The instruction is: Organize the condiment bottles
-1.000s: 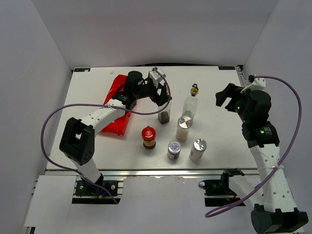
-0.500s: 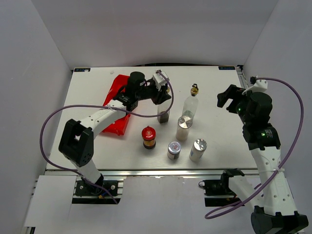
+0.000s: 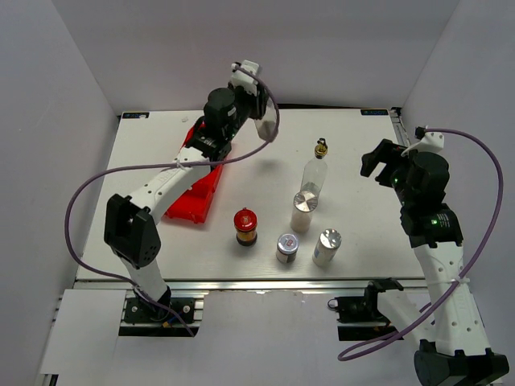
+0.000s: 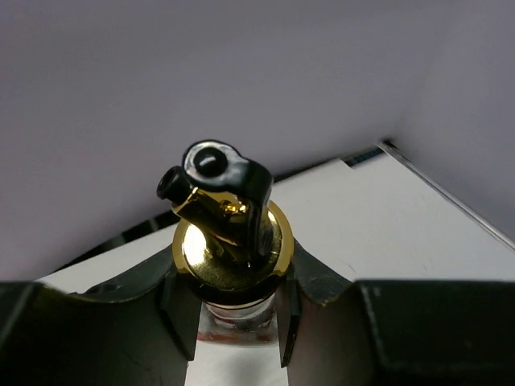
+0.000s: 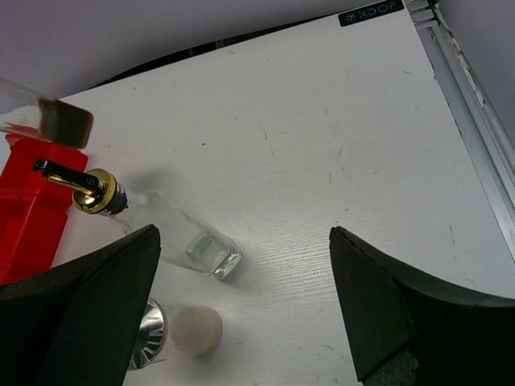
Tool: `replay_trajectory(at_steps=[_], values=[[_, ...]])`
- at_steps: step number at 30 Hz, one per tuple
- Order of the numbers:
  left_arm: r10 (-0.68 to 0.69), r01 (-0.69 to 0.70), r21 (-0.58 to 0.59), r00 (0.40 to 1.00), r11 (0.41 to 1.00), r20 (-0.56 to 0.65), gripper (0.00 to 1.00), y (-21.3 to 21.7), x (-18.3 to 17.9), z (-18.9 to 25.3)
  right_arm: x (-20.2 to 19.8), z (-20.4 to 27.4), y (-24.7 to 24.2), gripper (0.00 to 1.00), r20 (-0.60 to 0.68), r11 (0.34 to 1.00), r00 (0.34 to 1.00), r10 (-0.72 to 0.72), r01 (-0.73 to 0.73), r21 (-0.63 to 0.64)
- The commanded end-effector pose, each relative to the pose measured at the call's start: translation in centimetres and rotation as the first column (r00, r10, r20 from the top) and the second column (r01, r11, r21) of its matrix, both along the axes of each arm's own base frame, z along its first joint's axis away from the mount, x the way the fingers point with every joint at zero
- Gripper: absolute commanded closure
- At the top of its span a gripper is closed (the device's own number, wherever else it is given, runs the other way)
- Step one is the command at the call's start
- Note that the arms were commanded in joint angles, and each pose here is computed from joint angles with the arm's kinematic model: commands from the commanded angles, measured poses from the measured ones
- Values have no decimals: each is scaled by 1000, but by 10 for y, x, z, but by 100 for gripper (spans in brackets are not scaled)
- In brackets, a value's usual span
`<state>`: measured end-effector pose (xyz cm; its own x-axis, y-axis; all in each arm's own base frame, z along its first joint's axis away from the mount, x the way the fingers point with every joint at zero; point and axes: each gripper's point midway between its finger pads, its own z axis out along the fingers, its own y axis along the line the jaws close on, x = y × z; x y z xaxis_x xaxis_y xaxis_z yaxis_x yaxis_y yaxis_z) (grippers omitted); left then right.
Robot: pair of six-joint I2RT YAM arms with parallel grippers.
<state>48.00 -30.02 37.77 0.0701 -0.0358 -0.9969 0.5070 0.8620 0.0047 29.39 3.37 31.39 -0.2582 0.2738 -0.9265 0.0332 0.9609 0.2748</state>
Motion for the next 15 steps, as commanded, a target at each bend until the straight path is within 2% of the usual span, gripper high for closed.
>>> replay_trajectory(at_steps=[1, 2, 4, 5, 9, 15], values=[[344, -321, -206, 935, 924, 87, 100, 69, 27, 72, 0, 3, -7, 11, 19, 999, 999, -34, 35, -13], [371, -343, -226, 923, 912, 100, 100, 84, 34, 87, 0, 3, -8, 11, 19, 999, 999, -42, 42, -14], [383, -359, -232, 921, 904, 66, 100, 95, 47, 82, 0, 1, -9, 11, 15, 999, 999, -49, 49, -17], [405, -380, -244, 912, 892, 61, 100, 114, 55, 84, 0, 1, -12, 10, 14, 998, 998, -63, 63, -21], [400, -367, -329, 916, 870, 36, 100, 153, 73, 84, 2, -2, -18, 10, 11, 995, 995, -96, 96, -27], [443, -421, -297, 897, 857, 4, 100, 195, 87, 68, 3, -5, -24, 10, 2, 991, 992, -128, 128, -38]])
